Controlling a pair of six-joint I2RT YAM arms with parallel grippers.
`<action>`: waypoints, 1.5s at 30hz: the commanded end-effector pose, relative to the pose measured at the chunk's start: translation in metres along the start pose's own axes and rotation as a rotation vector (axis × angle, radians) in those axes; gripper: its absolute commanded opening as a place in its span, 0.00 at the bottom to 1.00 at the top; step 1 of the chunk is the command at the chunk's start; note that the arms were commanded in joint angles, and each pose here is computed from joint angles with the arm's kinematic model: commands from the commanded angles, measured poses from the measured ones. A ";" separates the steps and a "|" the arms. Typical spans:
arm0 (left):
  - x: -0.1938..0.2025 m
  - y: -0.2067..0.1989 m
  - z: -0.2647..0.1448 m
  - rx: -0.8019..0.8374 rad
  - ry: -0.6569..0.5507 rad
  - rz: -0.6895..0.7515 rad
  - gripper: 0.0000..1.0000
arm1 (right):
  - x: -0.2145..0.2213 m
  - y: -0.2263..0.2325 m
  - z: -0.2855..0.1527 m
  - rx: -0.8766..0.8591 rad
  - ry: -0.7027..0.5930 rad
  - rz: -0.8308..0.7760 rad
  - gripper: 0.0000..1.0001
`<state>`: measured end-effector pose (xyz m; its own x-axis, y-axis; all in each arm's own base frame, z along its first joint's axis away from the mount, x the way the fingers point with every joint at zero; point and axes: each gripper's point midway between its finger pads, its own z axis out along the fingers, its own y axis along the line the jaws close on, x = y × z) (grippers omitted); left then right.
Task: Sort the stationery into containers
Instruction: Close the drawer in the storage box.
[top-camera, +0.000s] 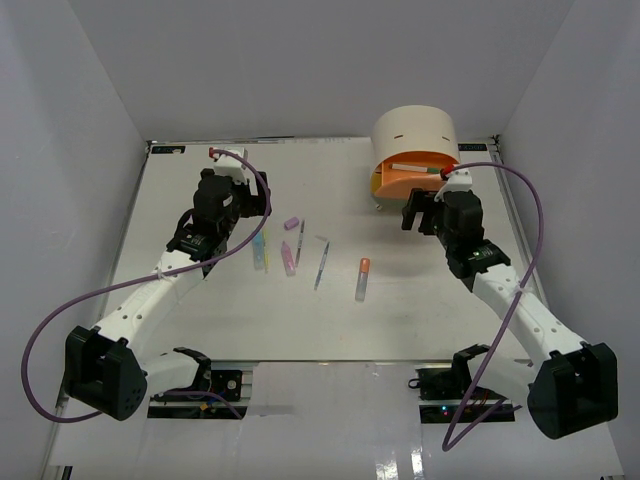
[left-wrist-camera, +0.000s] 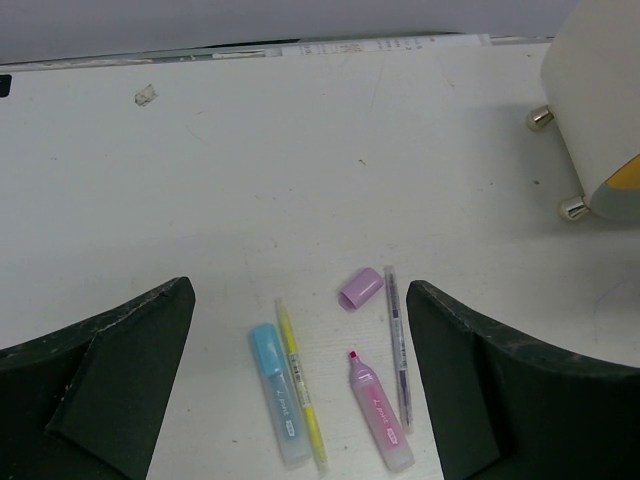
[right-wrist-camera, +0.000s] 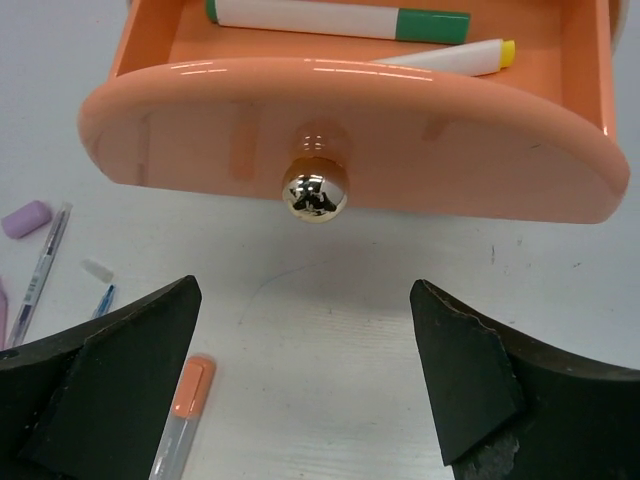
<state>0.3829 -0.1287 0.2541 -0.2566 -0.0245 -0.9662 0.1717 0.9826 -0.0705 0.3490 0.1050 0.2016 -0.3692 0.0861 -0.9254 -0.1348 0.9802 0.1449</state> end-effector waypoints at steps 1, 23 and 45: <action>-0.008 0.002 -0.001 -0.015 -0.016 -0.010 0.98 | -0.038 -0.003 0.004 0.045 -0.114 0.023 0.92; -0.008 0.003 -0.001 -0.019 -0.018 -0.009 0.98 | -0.068 0.000 0.025 0.073 -0.152 0.037 0.93; -0.008 0.004 -0.001 -0.023 -0.020 -0.006 0.98 | -0.079 0.006 0.047 0.073 -0.159 0.058 0.92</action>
<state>0.3847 -0.1272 0.2503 -0.2648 -0.0250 -0.9640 0.1573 0.9851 -0.0688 0.4058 0.1082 0.2227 -0.3248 0.1136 -0.9389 -0.0493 0.9894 0.1368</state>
